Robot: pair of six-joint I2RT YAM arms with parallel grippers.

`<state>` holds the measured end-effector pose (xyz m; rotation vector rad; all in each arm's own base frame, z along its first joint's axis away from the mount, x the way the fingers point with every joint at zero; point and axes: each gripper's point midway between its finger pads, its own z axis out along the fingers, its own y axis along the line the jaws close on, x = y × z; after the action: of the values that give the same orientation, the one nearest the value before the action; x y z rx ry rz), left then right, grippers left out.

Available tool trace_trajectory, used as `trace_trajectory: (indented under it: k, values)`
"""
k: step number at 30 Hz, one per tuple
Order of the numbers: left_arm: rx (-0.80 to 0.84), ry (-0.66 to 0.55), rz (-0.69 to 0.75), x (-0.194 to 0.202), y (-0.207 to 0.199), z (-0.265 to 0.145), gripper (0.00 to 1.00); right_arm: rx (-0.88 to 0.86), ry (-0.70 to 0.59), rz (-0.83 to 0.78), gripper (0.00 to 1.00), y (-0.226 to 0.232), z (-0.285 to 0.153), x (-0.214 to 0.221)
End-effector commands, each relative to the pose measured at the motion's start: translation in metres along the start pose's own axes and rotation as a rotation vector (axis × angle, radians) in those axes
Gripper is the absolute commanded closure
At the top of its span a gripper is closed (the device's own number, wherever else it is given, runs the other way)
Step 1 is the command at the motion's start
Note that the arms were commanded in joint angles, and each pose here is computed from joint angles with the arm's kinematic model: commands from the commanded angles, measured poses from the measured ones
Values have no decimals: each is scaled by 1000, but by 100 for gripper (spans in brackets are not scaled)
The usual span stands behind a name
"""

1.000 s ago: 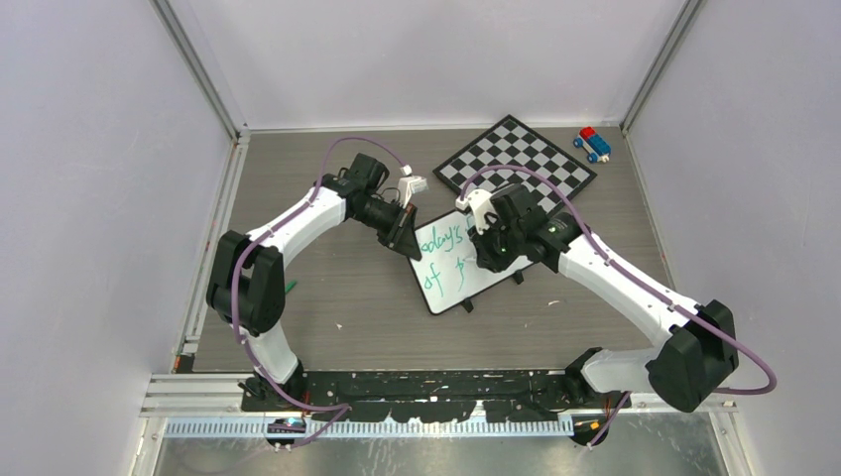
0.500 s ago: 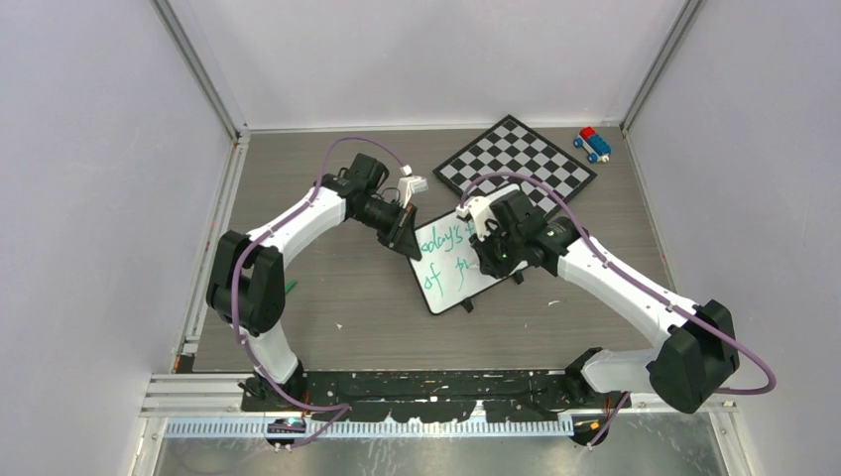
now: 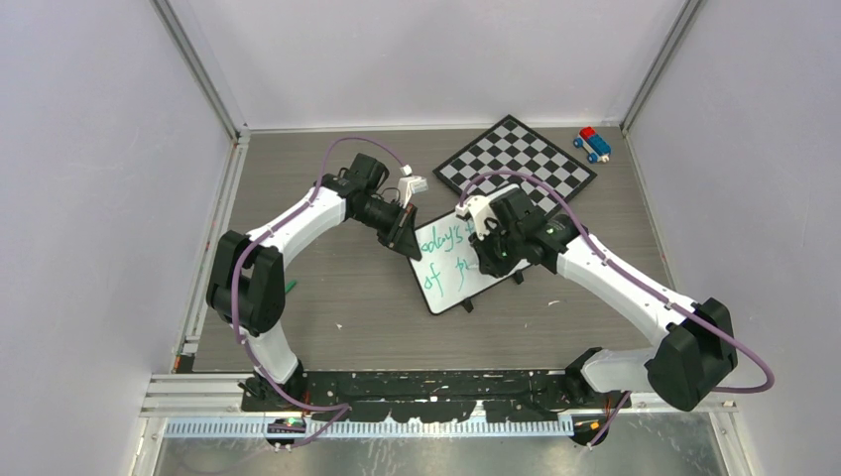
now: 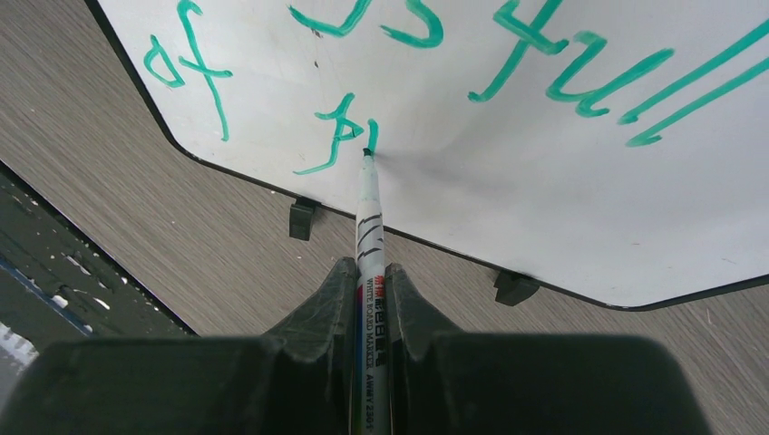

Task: Write a sentence on the whiteboard

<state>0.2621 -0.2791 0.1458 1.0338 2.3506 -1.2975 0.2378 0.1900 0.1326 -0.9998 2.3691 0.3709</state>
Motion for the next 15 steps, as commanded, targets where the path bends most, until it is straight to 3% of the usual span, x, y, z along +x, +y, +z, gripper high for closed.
trace_trajectory:
  k: [1, 15]
  values:
    - [-51, -3, 10, -3, 8, -2, 100, 1, -95, -10, 100, -2, -8, -35]
    - [-53, -2, 12, -2, 8, -2, 100, 67, -100, -3, 100, -22, -15, -37]
